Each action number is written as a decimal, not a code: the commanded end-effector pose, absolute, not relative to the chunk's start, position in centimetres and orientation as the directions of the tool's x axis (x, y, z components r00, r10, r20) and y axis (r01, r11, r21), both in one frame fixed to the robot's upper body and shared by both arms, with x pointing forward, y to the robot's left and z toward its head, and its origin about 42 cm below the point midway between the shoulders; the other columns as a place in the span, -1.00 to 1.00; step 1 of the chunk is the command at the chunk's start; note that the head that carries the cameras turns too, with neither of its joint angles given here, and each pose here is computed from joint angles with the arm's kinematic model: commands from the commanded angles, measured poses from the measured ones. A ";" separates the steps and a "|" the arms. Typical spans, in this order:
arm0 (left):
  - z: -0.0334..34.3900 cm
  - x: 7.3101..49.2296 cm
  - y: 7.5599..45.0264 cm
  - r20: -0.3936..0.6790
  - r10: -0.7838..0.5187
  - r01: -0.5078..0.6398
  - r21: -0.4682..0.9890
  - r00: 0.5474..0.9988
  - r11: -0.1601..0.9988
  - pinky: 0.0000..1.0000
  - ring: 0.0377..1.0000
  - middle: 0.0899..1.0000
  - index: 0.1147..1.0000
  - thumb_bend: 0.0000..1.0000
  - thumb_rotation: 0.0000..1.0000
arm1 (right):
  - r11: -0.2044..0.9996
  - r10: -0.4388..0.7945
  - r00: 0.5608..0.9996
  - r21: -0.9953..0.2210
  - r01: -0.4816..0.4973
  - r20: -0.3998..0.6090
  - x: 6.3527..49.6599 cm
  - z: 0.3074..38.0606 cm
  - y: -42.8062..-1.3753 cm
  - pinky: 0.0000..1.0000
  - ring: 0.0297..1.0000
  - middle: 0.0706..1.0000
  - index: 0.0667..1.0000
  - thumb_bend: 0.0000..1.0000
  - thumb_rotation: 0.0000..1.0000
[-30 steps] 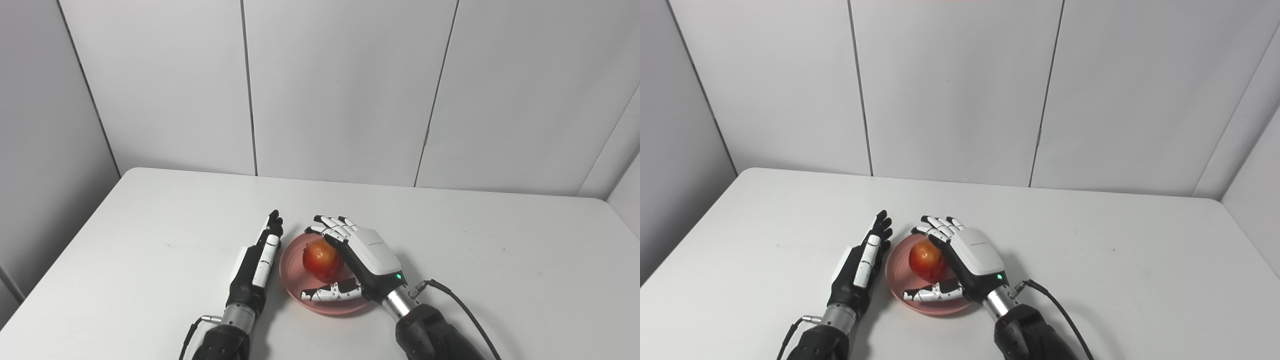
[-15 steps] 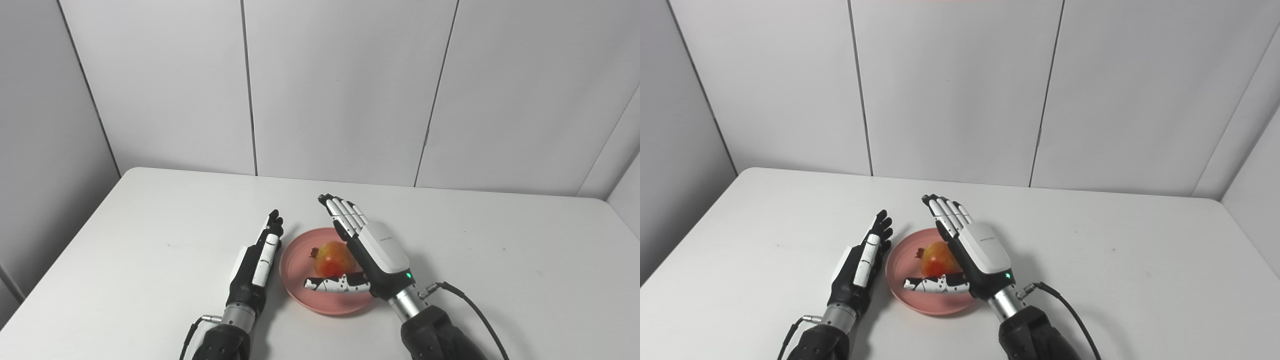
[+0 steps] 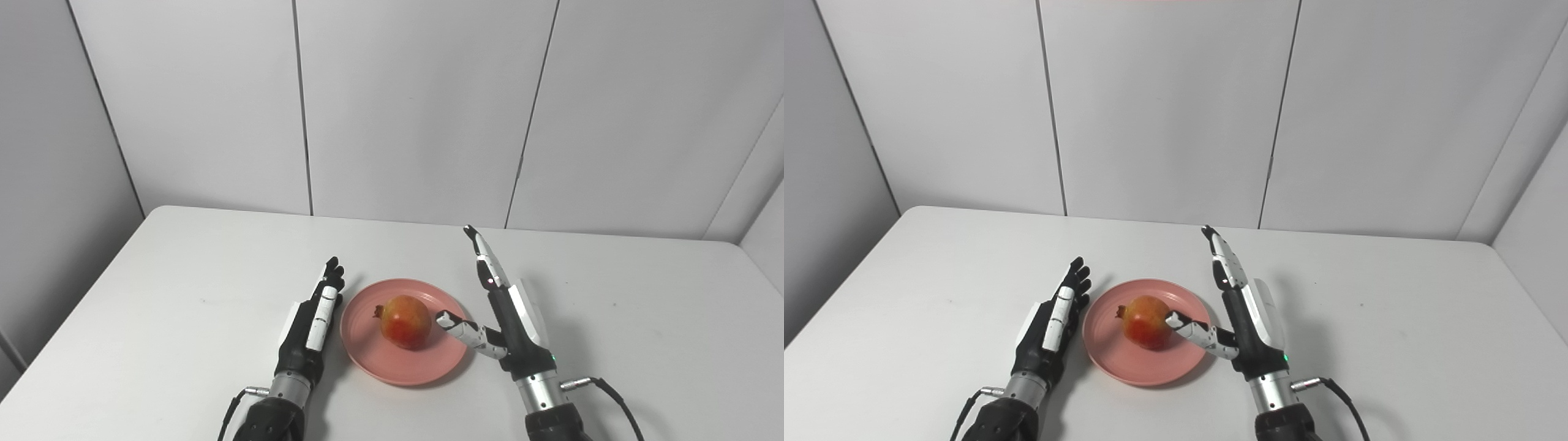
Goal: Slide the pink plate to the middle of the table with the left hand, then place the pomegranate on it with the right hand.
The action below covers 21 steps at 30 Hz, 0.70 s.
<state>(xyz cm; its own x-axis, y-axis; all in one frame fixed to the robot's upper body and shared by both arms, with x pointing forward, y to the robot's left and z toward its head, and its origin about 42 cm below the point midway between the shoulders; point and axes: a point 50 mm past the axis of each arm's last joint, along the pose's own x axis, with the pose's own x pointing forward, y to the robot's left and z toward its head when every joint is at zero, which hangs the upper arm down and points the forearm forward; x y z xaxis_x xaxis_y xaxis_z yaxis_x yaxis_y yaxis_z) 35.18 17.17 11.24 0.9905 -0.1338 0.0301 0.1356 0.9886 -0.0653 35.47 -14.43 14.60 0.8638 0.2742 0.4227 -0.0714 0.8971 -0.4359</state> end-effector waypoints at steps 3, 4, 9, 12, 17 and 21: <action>12.6 35.7 16.8 0.071 -0.156 0.162 -0.077 0.985 0.984 1.00 1.00 1.00 1.00 0.26 1.00 | 0.932 0.218 0.872 -0.358 -0.054 0.438 35.6 16.4 -14.7 1.00 1.00 1.00 1.00 0.36 0.95; 12.6 35.7 16.9 0.072 -0.156 0.162 -0.081 0.985 0.983 1.00 1.00 1.00 1.00 0.26 1.00 | 0.941 0.202 0.887 -0.334 -0.057 0.416 35.4 16.1 -15.0 1.00 1.00 1.00 1.00 0.37 0.97; 12.8 35.7 17.0 0.077 -0.159 0.166 -0.097 0.984 0.981 1.00 1.00 1.00 1.00 0.23 1.00 | 0.964 0.145 0.926 -0.260 -0.053 0.350 35.2 15.4 -15.4 1.00 1.00 1.00 1.00 0.41 1.00; 12.7 35.8 17.1 0.077 -0.160 0.167 -0.093 0.984 0.982 1.00 1.00 1.00 1.00 0.23 1.00 | 0.978 0.114 0.936 -0.202 -0.047 0.334 35.5 15.1 -15.7 1.00 1.00 1.00 1.00 0.38 1.00; 12.5 35.9 17.2 0.084 -0.167 0.175 -0.097 0.982 0.980 1.00 1.00 1.00 1.00 0.22 1.00 | 0.995 0.093 0.951 -0.052 -0.081 0.295 35.4 14.3 -16.3 1.00 1.00 1.00 1.00 0.34 0.91; 12.5 35.7 17.4 0.086 -0.170 0.178 -0.099 0.982 0.979 1.00 1.00 1.00 1.00 0.25 1.00 | 0.996 0.078 0.961 0.009 -0.083 0.265 35.2 13.7 -16.6 1.00 1.00 1.00 1.00 0.40 0.85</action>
<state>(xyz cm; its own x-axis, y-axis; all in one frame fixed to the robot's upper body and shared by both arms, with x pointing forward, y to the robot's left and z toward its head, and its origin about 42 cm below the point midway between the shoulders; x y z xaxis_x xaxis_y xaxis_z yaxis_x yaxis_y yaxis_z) 35.17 17.45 11.25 0.9885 -0.1484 0.0280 0.1505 0.9834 -0.1011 34.67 -16.92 12.65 0.9684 0.0765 0.2372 -0.0739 0.9971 -0.0201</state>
